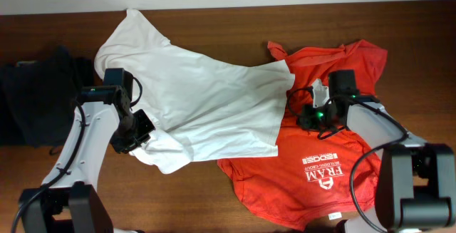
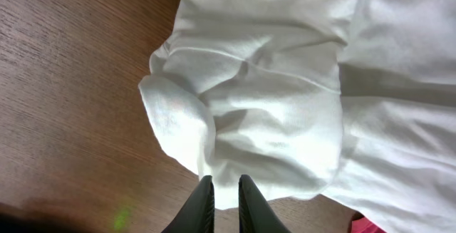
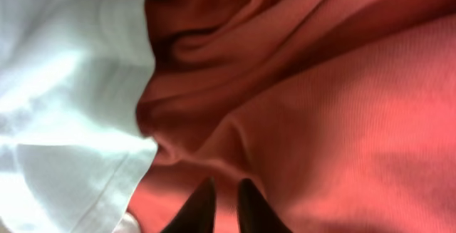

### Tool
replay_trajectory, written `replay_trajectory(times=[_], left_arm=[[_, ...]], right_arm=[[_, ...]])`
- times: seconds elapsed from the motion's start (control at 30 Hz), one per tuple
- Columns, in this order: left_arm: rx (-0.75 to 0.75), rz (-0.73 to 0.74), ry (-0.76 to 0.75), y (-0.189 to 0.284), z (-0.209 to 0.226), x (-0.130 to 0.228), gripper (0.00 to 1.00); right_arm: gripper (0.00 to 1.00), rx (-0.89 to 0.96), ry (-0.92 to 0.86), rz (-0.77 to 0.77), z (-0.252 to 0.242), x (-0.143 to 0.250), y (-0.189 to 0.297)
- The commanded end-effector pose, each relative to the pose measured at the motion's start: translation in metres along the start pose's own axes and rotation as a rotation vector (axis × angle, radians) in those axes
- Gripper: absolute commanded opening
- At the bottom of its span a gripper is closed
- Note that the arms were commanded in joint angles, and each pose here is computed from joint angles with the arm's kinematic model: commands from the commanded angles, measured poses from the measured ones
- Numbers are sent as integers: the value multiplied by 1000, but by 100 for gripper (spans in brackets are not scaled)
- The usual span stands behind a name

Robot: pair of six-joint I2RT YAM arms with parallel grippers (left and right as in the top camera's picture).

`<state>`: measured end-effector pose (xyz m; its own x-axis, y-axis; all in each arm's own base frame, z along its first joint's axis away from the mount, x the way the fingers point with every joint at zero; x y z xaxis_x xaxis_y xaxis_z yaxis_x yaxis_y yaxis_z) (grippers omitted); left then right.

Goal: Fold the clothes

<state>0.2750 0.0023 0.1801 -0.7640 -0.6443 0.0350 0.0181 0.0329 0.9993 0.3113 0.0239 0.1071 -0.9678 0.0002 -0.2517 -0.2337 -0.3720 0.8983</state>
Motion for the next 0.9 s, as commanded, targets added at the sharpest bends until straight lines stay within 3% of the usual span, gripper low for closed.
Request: replay_trajectory(times=[0.0,0.03,0.17,0.3,0.4,0.47,0.57,0.6,0.63,0.67,0.7,0.73,0.77,0.87], left_arm=[[-3,-15,-17,3,1,2,13],[-7,-10,-17,3,2,3,13],[-13,-9,-17,3,3,3,13],[-32,-19,-17,3,4,3,13],[-35,-23,-16,3,4,2,13],[-34,-22,-16,3,4,2,13],[-28,5,-16,2,5,5,14],[-1,46,-15,-2,4,10,18],[15,76,-16,-8,4,14,28],[31,105,-23,-14,3,19,32],[56,150,-36,-23,1,28,32],[86,193,-55,-31,-3,38,32],[113,231,-80,-39,-8,48,33],[178,260,-188,-61,-24,74,43]], right_arm=[[18,180,-17,91,-21,11,-23],[18,369,-100,122,-41,17,-29],[18,698,-450,102,-108,21,4],[18,737,-853,-20,-177,-7,112],[18,730,-939,-139,-192,-27,188],[18,602,-862,-131,-176,-39,202],[23,369,-627,33,-136,-43,173],[24,336,-571,106,-121,-41,157],[24,328,-552,142,-113,-39,147],[25,321,-536,173,-106,-37,139],[28,315,-513,212,-98,-34,127],[41,312,-502,226,-94,-34,123],[45,311,-489,240,-89,-33,119],[46,311,-481,256,-85,-32,118]])
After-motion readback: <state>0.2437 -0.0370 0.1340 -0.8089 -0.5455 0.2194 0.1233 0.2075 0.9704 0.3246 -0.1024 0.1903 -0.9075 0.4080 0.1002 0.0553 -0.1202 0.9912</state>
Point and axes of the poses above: each gripper's point midway between its finger pads, its own y axis back along the fingers, its own z axis along the line the jaws close on, x = y × z, the point moved 10 cm from there along y, back along the fingers, and after that the axes turned 6 degrees about y, right-handed, at the moved point
